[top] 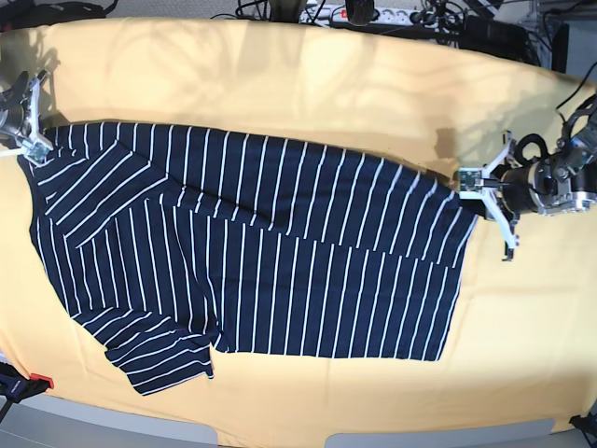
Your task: Fold the T-shirt properly
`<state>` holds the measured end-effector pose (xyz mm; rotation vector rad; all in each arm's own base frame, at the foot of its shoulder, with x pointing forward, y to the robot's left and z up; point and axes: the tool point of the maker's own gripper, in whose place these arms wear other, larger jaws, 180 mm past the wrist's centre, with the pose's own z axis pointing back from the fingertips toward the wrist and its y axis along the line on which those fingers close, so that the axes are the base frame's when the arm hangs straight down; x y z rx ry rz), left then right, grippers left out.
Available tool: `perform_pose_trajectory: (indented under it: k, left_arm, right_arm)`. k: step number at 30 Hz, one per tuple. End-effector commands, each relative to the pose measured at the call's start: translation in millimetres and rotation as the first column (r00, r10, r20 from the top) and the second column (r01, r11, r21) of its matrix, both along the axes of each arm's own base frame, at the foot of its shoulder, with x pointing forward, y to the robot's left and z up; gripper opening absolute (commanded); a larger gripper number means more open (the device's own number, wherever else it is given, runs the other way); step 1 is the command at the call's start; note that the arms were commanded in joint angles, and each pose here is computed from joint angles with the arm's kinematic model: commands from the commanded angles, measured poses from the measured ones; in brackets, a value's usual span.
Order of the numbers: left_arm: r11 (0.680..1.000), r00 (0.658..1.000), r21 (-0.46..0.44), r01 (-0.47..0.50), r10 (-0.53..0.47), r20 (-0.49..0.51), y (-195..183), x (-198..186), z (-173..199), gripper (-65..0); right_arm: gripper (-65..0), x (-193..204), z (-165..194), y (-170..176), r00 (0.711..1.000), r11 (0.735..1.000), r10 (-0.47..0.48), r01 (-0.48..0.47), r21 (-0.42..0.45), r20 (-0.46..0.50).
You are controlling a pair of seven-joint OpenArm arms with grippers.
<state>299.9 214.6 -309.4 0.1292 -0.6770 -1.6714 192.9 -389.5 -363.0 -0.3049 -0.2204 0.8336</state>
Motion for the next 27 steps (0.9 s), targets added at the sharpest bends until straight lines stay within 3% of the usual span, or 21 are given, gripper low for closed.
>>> perform_pose_trajectory:
  k: [1, 7, 11, 14, 24, 27]
  left_arm:
    - [1.0, 0.999, 0.013, 0.002, -0.003, 0.047, 6.4, 7.2, 17.7, -65.0]
    - [0.998, 0.998, 0.057, 0.022, -0.024, 0.05, 17.1, -2.1, 32.5, -65.0]
    - [0.997, 0.996, 0.04, 0.06, -0.057, -0.065, 13.4, -26.5, 32.7, -65.0]
    - [0.998, 0.995, 0.018, 0.062, -0.06, -0.085, 10.7, -34.9, 39.7, -65.0]
    - [0.998, 0.99, 0.023, 0.064, -0.06, -0.129, 16.9, -55.7, 57.5, -65.0]
    - [0.997, 0.984, 0.045, 0.069, -0.06, -0.17, 21.4, -69.1, 51.1, -65.0]
  right_arm:
    - [-65.0, 10.4, 20.0, -16.0, 1.0, 0.998, 0.006, -0.005, -0.064, 0.012]
    - [-65.0, 12.1, 37.2, -18.8, 0.999, 0.999, 0.027, -0.029, -0.046, -0.044]
    - [-65.0, 3.8, 37.0, -14.2, 0.996, 1.0, -0.015, 0.016, 0.0, -0.093]
    - [-65.0, -6.7, 34.5, -11.5, 0.988, 0.998, -0.051, 0.055, 0.021, -0.147]
    - [-65.0, -48.6, 43.7, -3.8, 0.91, 0.986, -0.124, 0.159, 0.058, -0.395]
    - [-65.0, -48.2, 46.4, 3.8, 0.907, 0.981, -0.112, 0.167, 0.103, -0.407]
